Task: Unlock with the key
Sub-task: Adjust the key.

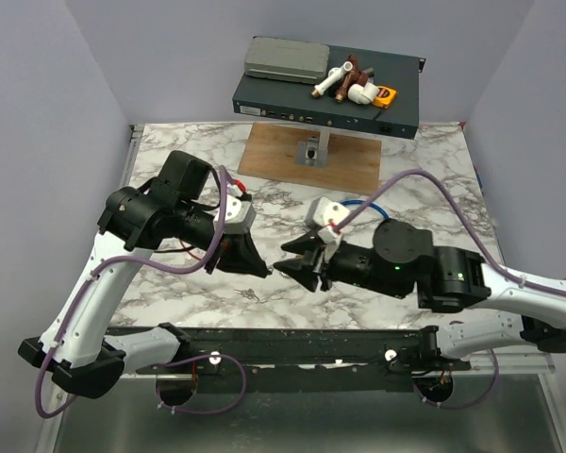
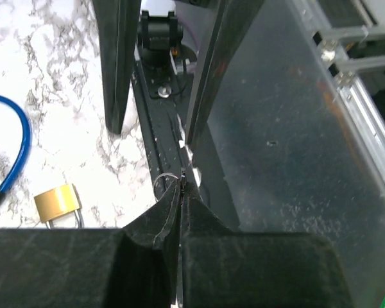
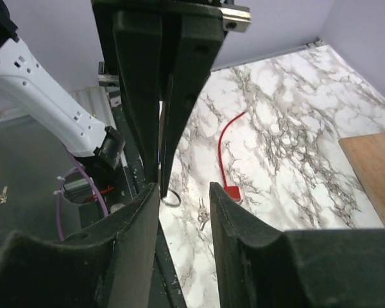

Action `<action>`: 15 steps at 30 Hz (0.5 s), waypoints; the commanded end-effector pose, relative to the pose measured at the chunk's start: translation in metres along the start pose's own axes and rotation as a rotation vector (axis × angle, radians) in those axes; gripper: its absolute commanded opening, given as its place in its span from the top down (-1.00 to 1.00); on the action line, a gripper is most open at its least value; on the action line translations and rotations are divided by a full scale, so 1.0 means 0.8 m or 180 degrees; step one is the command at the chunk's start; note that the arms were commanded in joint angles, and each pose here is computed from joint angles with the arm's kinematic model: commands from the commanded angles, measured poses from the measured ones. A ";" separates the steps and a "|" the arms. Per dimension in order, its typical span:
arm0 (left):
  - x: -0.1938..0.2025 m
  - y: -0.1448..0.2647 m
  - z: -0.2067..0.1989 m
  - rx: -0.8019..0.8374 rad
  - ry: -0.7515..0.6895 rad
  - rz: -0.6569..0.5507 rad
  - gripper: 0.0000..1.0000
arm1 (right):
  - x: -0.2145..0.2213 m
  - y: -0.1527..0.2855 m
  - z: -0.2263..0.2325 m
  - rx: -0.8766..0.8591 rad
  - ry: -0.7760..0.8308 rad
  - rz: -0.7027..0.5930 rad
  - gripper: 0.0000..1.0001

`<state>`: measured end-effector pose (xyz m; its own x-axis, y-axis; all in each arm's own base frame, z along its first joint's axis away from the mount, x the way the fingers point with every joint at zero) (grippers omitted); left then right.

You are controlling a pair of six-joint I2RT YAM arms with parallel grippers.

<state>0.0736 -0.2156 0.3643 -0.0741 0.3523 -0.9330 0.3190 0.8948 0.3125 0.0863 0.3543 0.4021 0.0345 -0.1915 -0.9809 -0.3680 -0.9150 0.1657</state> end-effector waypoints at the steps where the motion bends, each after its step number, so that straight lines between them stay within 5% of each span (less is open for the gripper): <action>1: -0.038 0.003 -0.010 0.0296 0.0273 -0.0491 1.00 | -0.032 0.034 -0.021 0.0183 -0.0226 -0.0537 0.17; 15: -0.074 0.015 -0.016 0.0611 0.0461 -0.0821 1.00 | -0.024 0.022 -0.001 -0.0039 -0.0386 -0.0761 0.16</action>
<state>0.0770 -0.2251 0.4063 -0.3004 0.2147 -0.9294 0.4000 0.9129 0.0816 0.0832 0.3296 0.4227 0.0102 0.0381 -0.9992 -0.3809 -0.9238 -0.0391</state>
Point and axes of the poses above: each gripper's point midway between its finger pads, its own y axis back along the fingers, its own z axis along the line the jaws close on, x = y × z, the point moved 1 cm from there along y, back along the fingers, and after that the axes turned 2 degrees about y, right-handed, at the moved point
